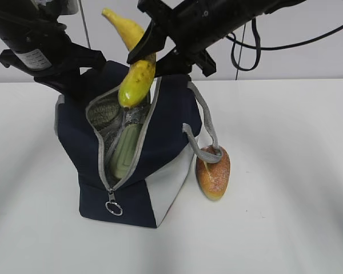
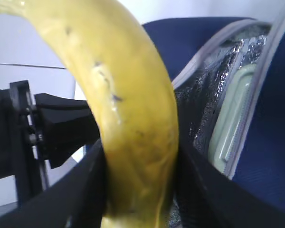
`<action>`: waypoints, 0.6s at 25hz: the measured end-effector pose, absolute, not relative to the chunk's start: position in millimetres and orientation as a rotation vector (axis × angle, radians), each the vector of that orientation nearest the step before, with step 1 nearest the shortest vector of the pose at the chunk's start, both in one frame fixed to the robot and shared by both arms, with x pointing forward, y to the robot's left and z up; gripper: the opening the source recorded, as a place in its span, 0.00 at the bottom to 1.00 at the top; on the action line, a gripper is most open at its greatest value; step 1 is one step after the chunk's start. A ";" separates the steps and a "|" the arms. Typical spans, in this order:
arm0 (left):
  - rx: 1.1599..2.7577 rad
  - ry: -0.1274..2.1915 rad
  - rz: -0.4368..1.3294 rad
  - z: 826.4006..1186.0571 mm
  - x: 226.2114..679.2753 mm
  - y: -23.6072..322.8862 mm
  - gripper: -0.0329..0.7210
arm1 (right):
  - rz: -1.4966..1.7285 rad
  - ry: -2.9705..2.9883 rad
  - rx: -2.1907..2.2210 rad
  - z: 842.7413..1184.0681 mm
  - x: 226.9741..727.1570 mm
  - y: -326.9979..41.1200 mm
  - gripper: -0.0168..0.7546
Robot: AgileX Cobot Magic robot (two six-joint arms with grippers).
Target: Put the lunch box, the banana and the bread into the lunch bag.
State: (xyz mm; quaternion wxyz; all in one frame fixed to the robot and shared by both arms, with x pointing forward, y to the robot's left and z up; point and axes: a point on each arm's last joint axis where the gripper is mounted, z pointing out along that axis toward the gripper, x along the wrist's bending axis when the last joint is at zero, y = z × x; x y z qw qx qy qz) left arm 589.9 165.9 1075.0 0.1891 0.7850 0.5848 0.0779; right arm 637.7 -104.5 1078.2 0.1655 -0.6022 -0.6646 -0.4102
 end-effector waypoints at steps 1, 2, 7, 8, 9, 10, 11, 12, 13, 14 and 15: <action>2.207 1.644 0.219 1075.0 589.9 165.9 0.04 | -1.144 -1.895 -1.712 1071.6 638.8 -101.8 0.42; 2.207 1.644 0.219 1075.0 589.9 165.9 0.04 | -1.124 -1.894 -1.713 1065.6 640.3 -100.2 0.42; 2.207 1.644 0.219 1075.0 589.9 165.9 0.04 | -0.983 -2.003 -1.716 1044.7 641.5 -103.5 0.42; 2.207 1.644 0.219 1075.0 589.9 165.9 0.04 | -0.947 -2.036 -1.711 1042.8 640.0 -105.1 0.42; 2.206 1.644 0.218 1075.0 589.9 165.8 0.04 | -0.914 -2.068 -1.707 1041.0 638.9 -106.8 0.42; 2.206 1.644 0.218 1075.1 590.0 165.8 0.04 | -0.881 -2.094 -1.705 1039.4 637.7 -108.4 0.42; 2.206 1.644 0.218 1075.1 590.0 165.8 0.04 | -0.843 -2.126 -1.706 1037.5 636.7 -110.5 0.42; 2.206 1.644 0.218 1075.1 590.0 165.8 0.04 | -0.807 -2.155 -1.710 1035.7 636.0 -112.7 0.42; 2.206 1.644 0.218 1075.1 590.0 165.8 0.04 | -0.779 -2.175 -1.713 1034.4 635.2 -114.3 0.42; 2.205 1.643 0.219 1075.1 590.1 165.8 0.04 | -0.752 -2.197 -1.713 1033.2 634.6 -115.9 0.42; 2.205 1.643 0.219 1075.1 590.1 165.8 0.04 | -0.735 -2.211 -1.715 1032.4 634.4 -117.1 0.42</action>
